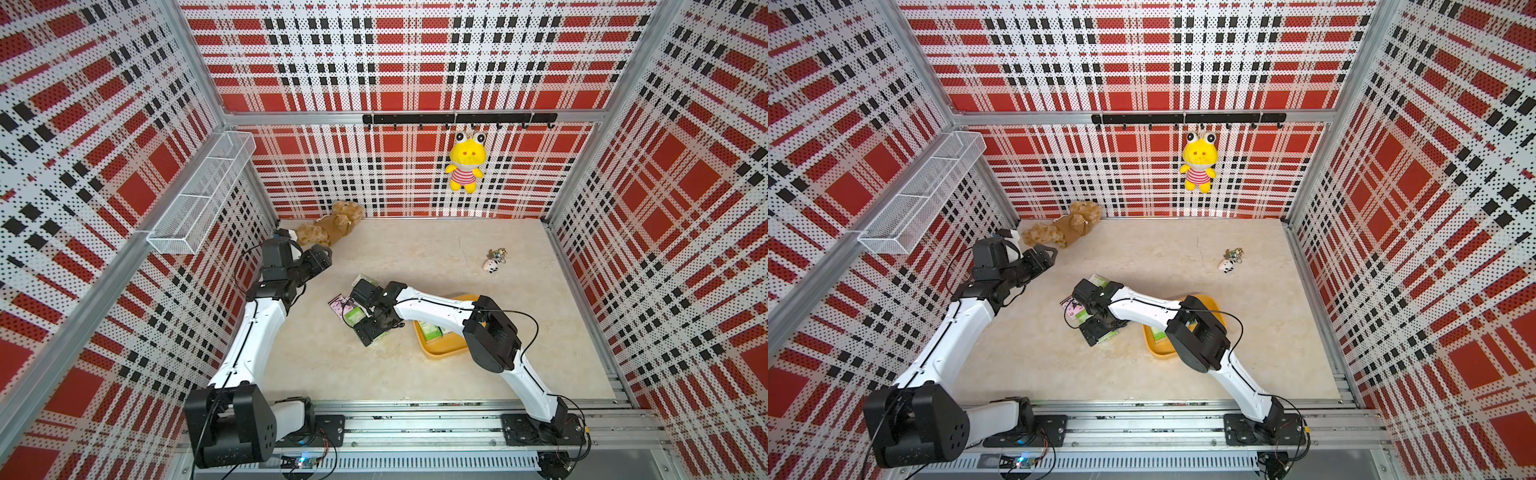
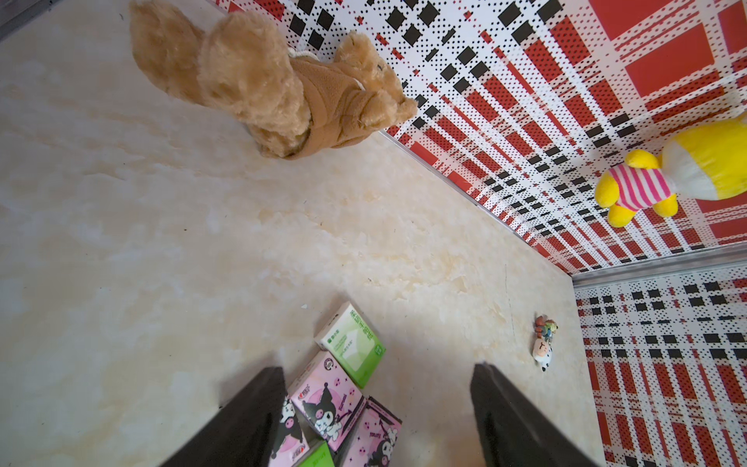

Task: Put the pocket tissues into the storage box
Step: Pick up the pocket tissues from the center of the board.

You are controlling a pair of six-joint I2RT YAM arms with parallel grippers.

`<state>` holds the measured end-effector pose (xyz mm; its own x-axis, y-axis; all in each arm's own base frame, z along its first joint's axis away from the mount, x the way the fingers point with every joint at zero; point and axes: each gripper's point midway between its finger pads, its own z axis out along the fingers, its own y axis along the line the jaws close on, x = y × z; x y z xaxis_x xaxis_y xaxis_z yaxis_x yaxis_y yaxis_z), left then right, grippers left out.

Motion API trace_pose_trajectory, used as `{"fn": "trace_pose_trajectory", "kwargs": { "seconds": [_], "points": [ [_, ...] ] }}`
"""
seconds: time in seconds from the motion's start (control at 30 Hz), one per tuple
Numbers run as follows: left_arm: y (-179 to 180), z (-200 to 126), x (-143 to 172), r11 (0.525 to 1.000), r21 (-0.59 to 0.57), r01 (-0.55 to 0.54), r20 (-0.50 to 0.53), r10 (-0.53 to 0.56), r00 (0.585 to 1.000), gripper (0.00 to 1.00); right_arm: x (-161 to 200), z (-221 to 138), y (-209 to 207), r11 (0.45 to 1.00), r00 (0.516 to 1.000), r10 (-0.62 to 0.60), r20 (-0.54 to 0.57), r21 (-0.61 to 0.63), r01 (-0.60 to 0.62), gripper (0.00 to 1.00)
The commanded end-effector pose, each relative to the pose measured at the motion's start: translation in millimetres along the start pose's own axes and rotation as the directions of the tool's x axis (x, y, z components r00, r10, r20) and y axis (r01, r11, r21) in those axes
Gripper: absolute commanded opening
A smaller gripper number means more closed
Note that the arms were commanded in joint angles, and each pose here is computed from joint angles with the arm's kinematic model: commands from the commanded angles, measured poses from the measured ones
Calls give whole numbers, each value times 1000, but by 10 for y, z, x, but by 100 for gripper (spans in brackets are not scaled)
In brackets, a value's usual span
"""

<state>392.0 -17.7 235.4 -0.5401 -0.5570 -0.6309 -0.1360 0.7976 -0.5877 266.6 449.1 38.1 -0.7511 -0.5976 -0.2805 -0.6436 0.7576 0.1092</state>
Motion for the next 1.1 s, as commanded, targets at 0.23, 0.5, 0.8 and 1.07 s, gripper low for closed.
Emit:
{"fn": "trace_pose_trajectory", "kwargs": {
  "seconds": [0.23, 0.5, 0.8, 1.07],
  "points": [
    [-15, 5, -8, 1000, 14, -17, 10, 17, 1000, 79, 62, 102, 113, 1000, 999, -18, -39, 1, 18, 98],
    [3, 4, 10, 1000, 9, -22, 9, 21, 1000, 80, 56, 145, 127, 1000, 999, -12, -51, 17, 13, 94],
    [12, -2, 18, 1000, 8, -21, 9, 21, 1000, 79, 76, 117, 87, 1000, 999, 6, -45, 31, -4, 67],
    [-6, -21, 6, 1000, 12, -21, 14, 21, 1000, 80, -54, -128, 85, 999, 1000, 2, 17, 32, -2, 69]
  ]
}}
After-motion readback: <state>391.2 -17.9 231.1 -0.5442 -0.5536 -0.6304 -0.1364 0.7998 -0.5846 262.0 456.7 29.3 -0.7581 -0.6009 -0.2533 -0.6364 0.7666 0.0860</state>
